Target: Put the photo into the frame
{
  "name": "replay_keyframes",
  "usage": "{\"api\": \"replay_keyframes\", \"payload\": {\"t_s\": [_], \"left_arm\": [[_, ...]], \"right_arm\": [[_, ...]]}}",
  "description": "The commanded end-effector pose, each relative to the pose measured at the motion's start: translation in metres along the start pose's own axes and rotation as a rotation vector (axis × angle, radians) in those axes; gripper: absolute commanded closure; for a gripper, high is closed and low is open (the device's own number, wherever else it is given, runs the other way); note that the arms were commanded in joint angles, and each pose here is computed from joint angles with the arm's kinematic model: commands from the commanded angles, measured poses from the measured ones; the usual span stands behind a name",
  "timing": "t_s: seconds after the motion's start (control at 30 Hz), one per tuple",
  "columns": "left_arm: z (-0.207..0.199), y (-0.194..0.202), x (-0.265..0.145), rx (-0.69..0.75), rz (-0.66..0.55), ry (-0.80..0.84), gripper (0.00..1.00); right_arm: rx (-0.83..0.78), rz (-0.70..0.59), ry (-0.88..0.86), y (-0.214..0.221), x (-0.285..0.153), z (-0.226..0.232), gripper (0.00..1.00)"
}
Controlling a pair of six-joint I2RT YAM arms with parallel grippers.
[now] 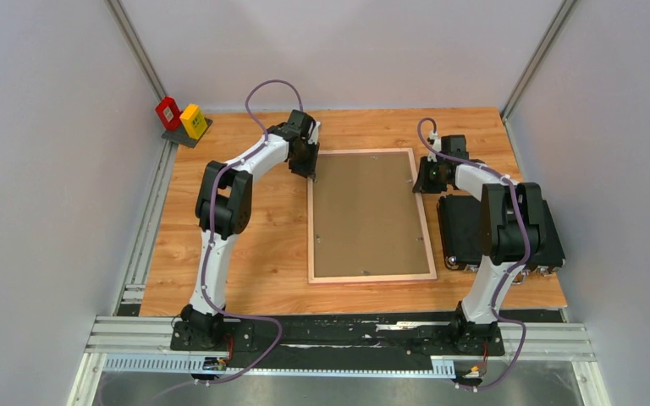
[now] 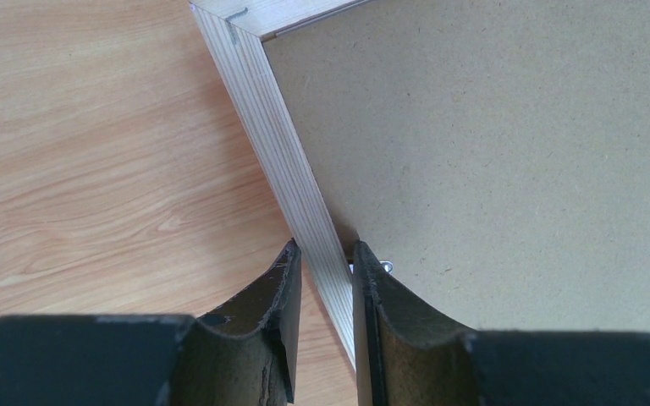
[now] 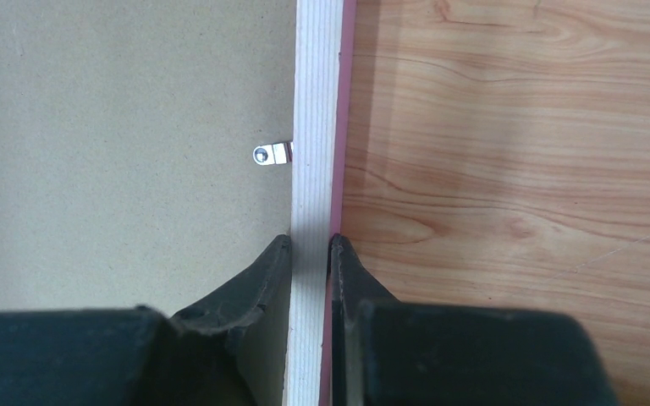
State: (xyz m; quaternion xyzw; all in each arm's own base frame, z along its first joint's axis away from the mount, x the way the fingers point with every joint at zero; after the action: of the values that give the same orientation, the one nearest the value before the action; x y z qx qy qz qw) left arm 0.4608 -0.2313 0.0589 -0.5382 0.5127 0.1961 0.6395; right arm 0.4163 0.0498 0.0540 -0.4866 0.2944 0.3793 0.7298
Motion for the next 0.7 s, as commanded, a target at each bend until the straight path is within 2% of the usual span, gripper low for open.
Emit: {"api": "replay_keyframes", "payload": {"t_s": [0.0, 0.67], "left_arm": [[-0.017, 0.019, -0.017, 0.057, 0.080, 0.064, 0.83], [-0.014, 0.024, -0.022, 0.109, 0.108, 0.043, 0.53]], "right_arm": [[0.018, 0.003, 0.017, -0.003, 0.004, -0.006, 1.00], [0.050, 0.001, 0.029, -0.006, 0.003, -0.019, 1.00]]}}
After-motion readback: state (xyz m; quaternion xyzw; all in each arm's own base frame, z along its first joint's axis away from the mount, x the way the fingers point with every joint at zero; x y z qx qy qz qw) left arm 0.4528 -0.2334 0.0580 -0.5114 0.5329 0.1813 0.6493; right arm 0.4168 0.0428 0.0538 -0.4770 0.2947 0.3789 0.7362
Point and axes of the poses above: each gripper's point midway between its finger pads, its own x axis out along the fingers, its own z axis along the line the jaws close on, y = z × x, the point moved 3 cm from there along -x, back along the fingers, and after that the axes turned 10 degrees about x, right-handed, at the moved point
